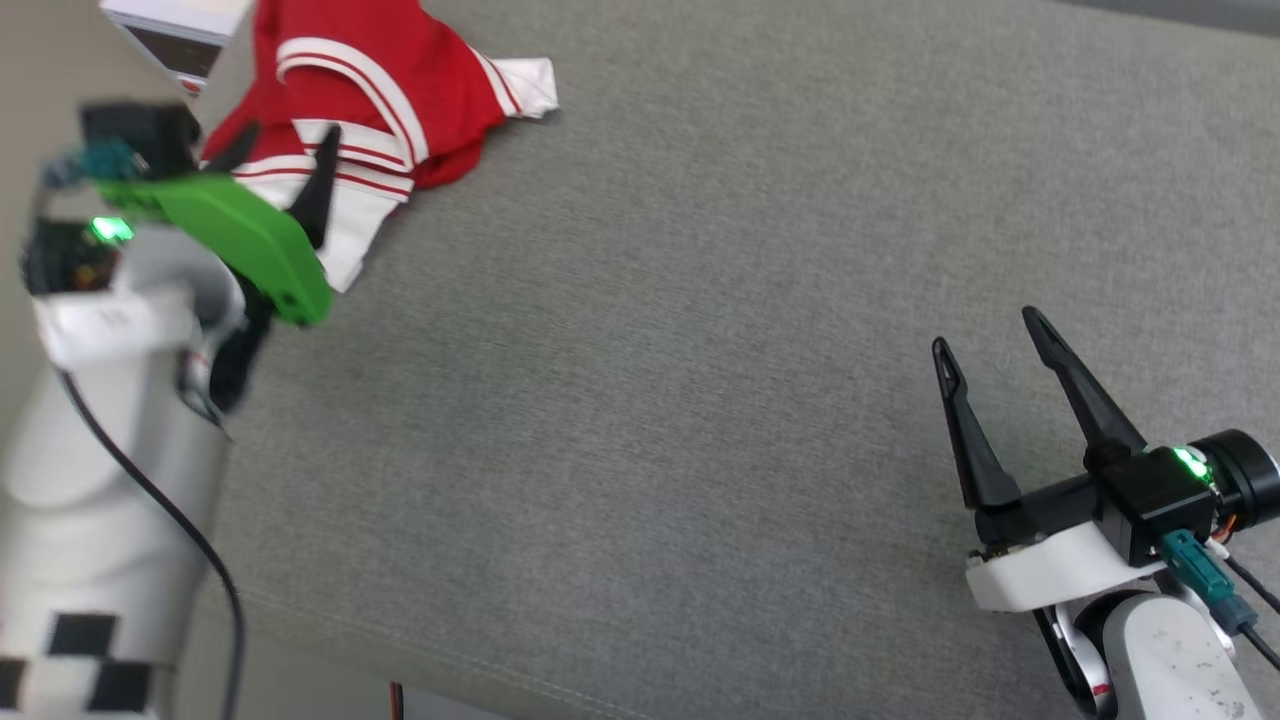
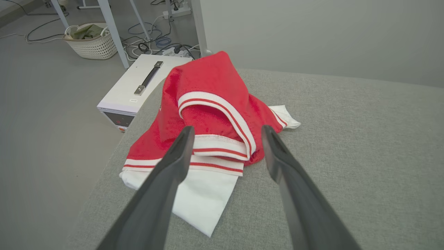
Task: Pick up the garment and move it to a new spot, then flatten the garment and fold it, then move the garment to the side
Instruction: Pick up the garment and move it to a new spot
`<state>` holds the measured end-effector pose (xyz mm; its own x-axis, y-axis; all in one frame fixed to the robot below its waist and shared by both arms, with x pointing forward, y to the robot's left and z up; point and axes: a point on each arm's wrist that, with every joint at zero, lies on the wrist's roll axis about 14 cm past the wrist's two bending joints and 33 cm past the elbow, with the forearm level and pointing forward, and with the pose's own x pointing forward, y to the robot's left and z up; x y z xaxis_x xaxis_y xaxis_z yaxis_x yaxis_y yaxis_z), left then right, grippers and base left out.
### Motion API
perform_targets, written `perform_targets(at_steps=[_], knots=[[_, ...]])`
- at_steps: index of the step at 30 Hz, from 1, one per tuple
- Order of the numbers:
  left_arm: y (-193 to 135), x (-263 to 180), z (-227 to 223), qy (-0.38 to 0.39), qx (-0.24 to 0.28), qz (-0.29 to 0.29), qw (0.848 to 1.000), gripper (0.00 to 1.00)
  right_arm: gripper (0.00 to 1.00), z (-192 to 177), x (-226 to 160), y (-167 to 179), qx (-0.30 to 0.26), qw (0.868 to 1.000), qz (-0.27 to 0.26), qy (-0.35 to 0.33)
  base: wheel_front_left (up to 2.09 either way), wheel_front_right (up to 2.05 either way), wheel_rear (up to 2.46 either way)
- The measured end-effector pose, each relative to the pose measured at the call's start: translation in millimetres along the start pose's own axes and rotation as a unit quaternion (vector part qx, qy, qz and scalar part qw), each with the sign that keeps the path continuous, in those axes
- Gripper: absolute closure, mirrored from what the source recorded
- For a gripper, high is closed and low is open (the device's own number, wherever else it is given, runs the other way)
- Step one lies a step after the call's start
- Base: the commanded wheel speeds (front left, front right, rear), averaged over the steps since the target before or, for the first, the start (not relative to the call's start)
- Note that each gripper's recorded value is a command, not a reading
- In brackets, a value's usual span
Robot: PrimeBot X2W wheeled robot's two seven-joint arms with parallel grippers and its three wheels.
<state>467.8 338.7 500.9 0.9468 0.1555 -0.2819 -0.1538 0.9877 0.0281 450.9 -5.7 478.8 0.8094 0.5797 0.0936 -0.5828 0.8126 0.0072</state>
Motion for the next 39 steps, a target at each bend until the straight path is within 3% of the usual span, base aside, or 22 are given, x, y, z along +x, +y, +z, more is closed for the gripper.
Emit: perform_targets(at_steps=[5, 8, 10, 15, 25, 26, 27, 28, 33, 39], knots=[[12.7, 39.1, 5.6, 0.080, 0.015, -0.005, 0.997, 0.00, 0.00, -17.1, -1.2, -14.4, 0.004, 1.000, -0.014, 0.017, 0.00, 0.00, 0.00], [16.4, 57.2, -3.2, 0.127, -0.019, -0.004, 0.992, 0.00, 0.00, -27.1, -4.3, -21.2, 0.005, 0.999, -0.021, 0.028, 0.00, 0.00, 0.00], [12.2, 66.4, -16.1, 0.167, -0.049, -0.009, 0.985, 0.00, 0.00, -31.7, -6.6, -25.9, 0.006, 0.999, -0.028, 0.033, 0.00, 0.00, 0.00], [6.8, 83.9, -51.0, 0.248, -0.068, -0.013, 0.966, 0.00, 0.00, -50.6, -17.2, -40.2, 0.011, 0.997, -0.053, 0.056, 0.00, 0.00, 0.00], [-2.8, 99.4, -113.8, 0.340, -0.066, -0.008, 0.938, 0.00, 0.00, -74.8, -30.4, -54.4, 0.016, 0.993, -0.079, 0.084, 0.00, 0.00, 0.00], [-2.7, 99.9, -115.9, 0.345, -0.066, -0.007, 0.936, 0.55, 0.00, -75.6, -30.9, -55.1, 0.016, 0.993, -0.080, 0.085, 0.00, 0.00, 0.00], [-2.8, 100.8, -115.9, 0.345, -0.067, -0.007, 0.936, 0.85, 0.00, -75.9, -31.1, -55.7, 0.015, 0.993, -0.081, 0.085, 0.00, 0.00, 0.00], [-2.7, 101.3, -115.0, 0.342, -0.067, -0.007, 0.937, 1.00, 0.00, -75.9, -30.9, -55.8, 0.015, 0.993, -0.081, 0.085, 0.00, 0.00, 0.00], [-2.0, 102.6, -100.1, 0.300, -0.070, -0.006, 0.951, 1.00, 0.00, -71.9, -31.2, -54.5, 0.012, 0.993, -0.080, 0.083, 0.00, 0.00, 0.00], [2.4, 102.0, -54.6, 0.176, -0.055, -0.005, 0.983, 1.00, 0.00, -56.4, -32.9, -51.6, 0.009, 0.994, -0.085, 0.071, 0.00, 0.00, 0.00]])
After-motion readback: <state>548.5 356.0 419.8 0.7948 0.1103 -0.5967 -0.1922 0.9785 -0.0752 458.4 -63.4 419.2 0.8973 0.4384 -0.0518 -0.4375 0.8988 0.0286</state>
